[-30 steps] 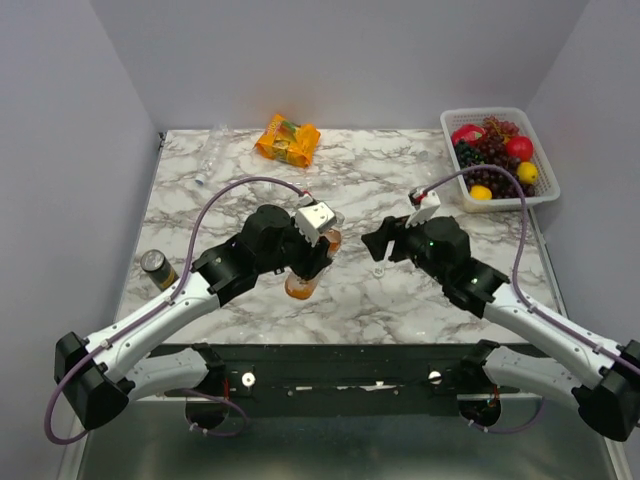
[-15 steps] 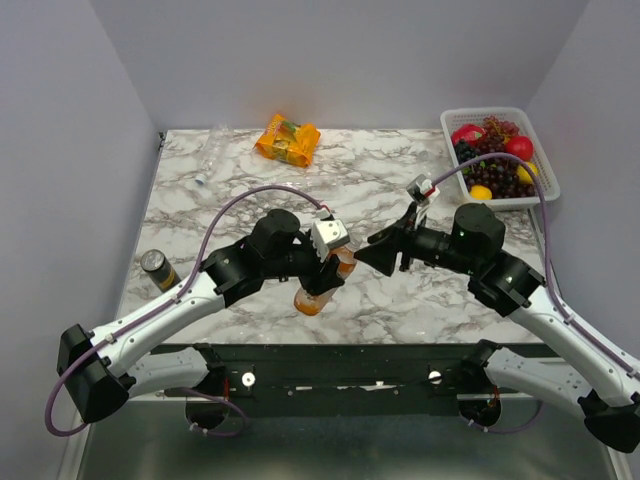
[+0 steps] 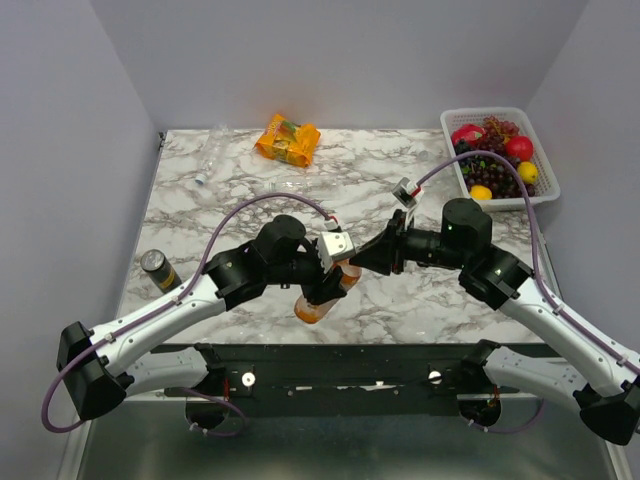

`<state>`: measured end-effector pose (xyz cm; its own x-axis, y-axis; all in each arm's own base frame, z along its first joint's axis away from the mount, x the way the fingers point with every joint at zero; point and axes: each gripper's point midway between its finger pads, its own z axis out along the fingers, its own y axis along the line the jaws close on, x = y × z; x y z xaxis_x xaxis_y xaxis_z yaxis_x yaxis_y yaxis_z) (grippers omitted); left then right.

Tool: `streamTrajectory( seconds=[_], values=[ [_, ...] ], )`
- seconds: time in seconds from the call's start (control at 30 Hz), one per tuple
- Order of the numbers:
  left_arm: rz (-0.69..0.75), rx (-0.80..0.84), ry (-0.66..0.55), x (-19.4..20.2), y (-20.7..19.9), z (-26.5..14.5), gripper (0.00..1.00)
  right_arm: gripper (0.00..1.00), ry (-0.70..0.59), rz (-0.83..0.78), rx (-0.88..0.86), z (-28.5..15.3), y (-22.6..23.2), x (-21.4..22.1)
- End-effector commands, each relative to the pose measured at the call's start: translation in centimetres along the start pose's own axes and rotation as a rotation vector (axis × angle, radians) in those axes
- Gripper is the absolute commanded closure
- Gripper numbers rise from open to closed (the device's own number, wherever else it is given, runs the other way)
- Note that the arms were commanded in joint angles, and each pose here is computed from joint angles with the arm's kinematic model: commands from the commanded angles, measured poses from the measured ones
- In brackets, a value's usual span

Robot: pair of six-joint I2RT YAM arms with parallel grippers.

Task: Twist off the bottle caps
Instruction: Pass from the left arm to the right, then place the bottle without the bottle cap at the center of the board.

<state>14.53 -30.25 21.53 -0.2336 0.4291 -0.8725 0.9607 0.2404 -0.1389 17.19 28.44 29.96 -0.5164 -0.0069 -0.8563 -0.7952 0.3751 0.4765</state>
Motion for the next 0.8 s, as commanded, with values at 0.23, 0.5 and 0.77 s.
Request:
streamTrajectory(
  seconds=[0.23, 0.5, 0.77],
  values=[
    [0.009, -0.125, -0.028, -1.1, 2.0, -0.4, 0.22, 0.99, -0.013, -0.033, -0.008, -0.1, -0.2, 0.2],
    [0.002, -0.240, -0.095, -2.2, 3.7, -1.4, 0.01, 0.99, -0.123, -0.067, 0.325, -1.8, -5.5, -1.8],
    [-0.118, -0.402, -0.173, -3.2, 7.7, -4.0, 0.01, 0.99, -0.107, -0.137, 0.834, -4.6, -14.3, -2.5]
  ],
)
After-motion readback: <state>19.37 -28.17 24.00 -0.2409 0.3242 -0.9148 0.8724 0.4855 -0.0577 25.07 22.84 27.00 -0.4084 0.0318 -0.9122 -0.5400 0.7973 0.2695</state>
